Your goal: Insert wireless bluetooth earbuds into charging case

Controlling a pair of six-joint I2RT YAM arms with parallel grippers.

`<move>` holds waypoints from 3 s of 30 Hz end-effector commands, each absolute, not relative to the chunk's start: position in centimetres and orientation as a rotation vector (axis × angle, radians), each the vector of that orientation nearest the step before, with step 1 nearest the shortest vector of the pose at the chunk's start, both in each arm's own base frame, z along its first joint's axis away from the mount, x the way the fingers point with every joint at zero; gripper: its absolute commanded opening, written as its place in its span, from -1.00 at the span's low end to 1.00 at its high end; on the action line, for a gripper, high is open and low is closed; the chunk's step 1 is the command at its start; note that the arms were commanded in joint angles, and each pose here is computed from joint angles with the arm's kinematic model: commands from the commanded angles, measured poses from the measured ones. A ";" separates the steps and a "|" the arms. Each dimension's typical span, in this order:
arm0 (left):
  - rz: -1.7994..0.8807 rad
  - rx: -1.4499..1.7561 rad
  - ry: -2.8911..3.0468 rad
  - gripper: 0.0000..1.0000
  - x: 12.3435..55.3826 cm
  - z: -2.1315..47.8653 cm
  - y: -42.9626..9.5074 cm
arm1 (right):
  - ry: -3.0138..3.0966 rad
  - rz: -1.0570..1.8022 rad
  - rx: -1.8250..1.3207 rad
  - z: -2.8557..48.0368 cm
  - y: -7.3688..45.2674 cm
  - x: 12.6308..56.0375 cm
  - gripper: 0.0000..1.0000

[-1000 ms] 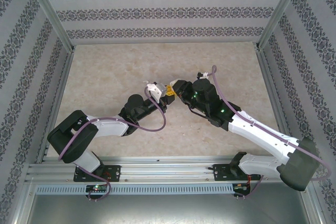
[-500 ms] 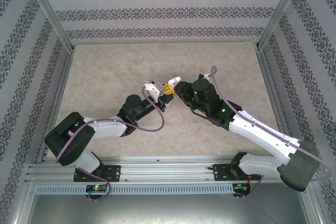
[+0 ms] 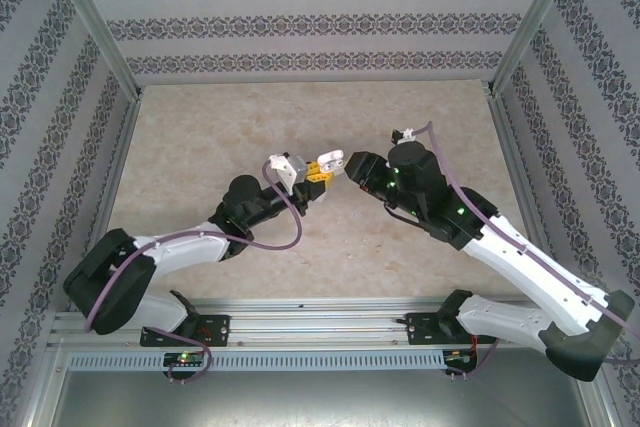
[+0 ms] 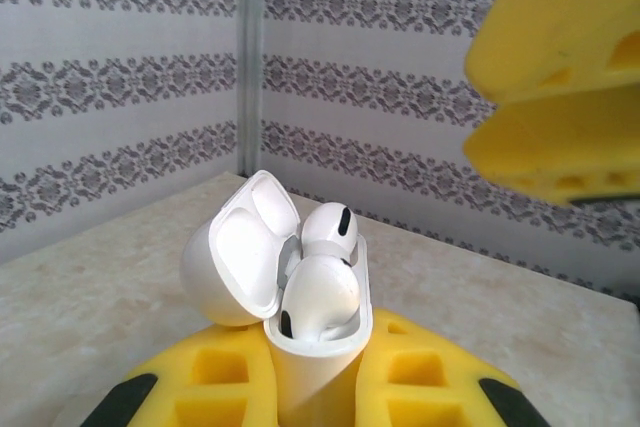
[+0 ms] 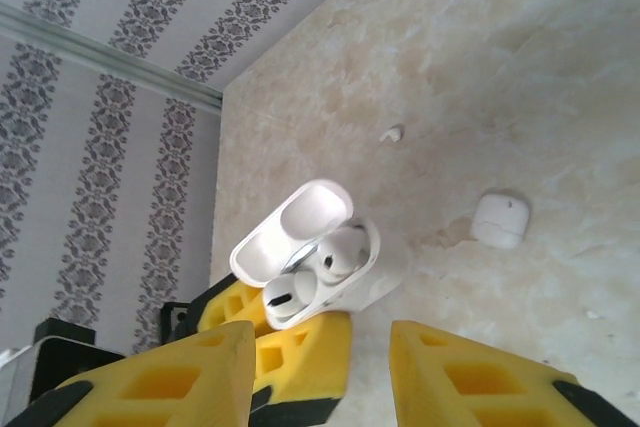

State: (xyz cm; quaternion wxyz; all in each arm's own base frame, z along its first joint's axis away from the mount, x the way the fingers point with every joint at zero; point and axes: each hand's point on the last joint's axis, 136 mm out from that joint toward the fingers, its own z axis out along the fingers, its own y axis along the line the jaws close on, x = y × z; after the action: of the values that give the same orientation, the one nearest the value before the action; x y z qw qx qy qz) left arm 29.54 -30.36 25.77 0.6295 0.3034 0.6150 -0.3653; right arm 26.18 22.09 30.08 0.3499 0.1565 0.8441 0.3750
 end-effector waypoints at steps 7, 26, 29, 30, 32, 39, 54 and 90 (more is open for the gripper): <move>-0.914 0.948 1.504 -1.00 25.5 25.5 -30.5 | 2.397 1.009 0.184 29.1 20.8 26.6 -0.14; -1.050 1.064 1.418 -1.00 23.6 26.8 -32.0 | 2.434 1.490 0.097 27.0 23.4 29.6 -0.15; -1.056 1.055 1.414 -1.00 24.1 27.0 -32.4 | 2.443 1.522 0.083 26.8 24.4 29.8 -0.15; -1.059 1.050 1.412 -1.00 24.3 27.1 -32.5 | 2.443 1.528 0.078 26.8 24.6 29.8 -0.15; -1.067 1.045 1.416 -1.00 24.6 27.2 -32.8 | 2.447 1.543 0.067 26.7 25.3 29.6 -0.16; -1.078 1.014 1.419 -1.00 25.3 27.3 -33.2 | 2.493 1.519 0.045 25.7 25.5 28.5 -0.17; -0.972 0.872 1.594 -1.00 28.1 24.8 -31.6 | 2.495 1.450 -0.011 27.0 23.8 25.1 -0.20; -0.941 -0.333 2.399 -0.97 43.3 8.4 -8.8 | 2.871 0.748 -0.050 14.2 26.6 28.9 -0.07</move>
State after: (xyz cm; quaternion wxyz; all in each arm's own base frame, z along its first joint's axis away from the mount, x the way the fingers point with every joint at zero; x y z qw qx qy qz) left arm 42.82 -8.58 9.07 0.3021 -0.1216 0.8816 -0.3417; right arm 27.65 25.84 14.28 0.0812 0.0149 0.9595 0.2692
